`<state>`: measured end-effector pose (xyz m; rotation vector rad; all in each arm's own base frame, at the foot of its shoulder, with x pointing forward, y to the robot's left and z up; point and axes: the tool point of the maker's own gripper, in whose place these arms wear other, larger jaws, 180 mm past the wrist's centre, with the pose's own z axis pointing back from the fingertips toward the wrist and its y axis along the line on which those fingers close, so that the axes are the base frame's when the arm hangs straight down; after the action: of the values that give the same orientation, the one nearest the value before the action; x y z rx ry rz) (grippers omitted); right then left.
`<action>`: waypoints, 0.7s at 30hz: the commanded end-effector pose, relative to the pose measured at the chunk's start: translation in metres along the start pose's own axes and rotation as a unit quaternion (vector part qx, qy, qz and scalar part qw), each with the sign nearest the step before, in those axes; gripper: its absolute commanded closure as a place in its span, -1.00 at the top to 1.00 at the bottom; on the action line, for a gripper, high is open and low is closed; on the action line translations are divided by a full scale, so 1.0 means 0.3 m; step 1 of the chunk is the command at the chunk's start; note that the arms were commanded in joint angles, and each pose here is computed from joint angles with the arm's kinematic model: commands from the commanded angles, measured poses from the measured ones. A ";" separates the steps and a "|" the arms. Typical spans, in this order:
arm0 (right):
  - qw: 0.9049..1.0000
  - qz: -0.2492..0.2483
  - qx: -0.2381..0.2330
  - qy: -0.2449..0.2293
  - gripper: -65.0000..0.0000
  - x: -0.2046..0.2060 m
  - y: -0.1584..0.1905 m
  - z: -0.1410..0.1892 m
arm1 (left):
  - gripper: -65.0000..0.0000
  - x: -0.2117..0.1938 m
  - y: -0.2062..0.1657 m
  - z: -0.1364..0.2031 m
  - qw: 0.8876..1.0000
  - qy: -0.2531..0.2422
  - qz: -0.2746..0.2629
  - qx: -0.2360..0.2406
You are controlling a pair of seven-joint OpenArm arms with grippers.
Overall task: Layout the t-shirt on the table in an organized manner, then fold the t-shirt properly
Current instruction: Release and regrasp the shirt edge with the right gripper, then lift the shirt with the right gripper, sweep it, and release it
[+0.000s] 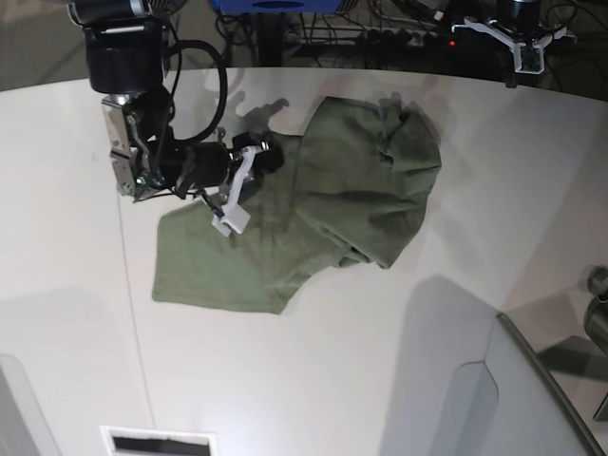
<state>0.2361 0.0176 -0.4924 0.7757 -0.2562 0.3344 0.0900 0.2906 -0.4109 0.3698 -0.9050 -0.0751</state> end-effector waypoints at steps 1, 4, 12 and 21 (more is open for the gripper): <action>1.000 0.014 0.004 -0.022 -1.00 0.065 0.009 0.016 | -1.00 0.019 0.013 0.010 1.000 -0.013 -0.004 0.004; 1.000 0.017 0.001 -0.009 -1.00 0.062 0.004 0.024 | -1.00 0.019 0.015 0.010 1.000 -0.013 -0.004 0.005; 0.980 0.178 -0.078 -0.051 -1.00 0.359 0.086 0.271 | -1.00 0.032 0.015 0.007 1.000 -0.018 -0.004 0.005; 0.931 0.355 -0.037 -0.075 -1.00 0.667 0.431 0.241 | -1.00 0.147 0.008 -0.005 0.998 -0.060 -0.002 0.005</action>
<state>0.3508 0.0807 -0.3178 0.5763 -0.6099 0.9342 0.1139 0.2833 -0.3893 0.3697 -0.9822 -0.0838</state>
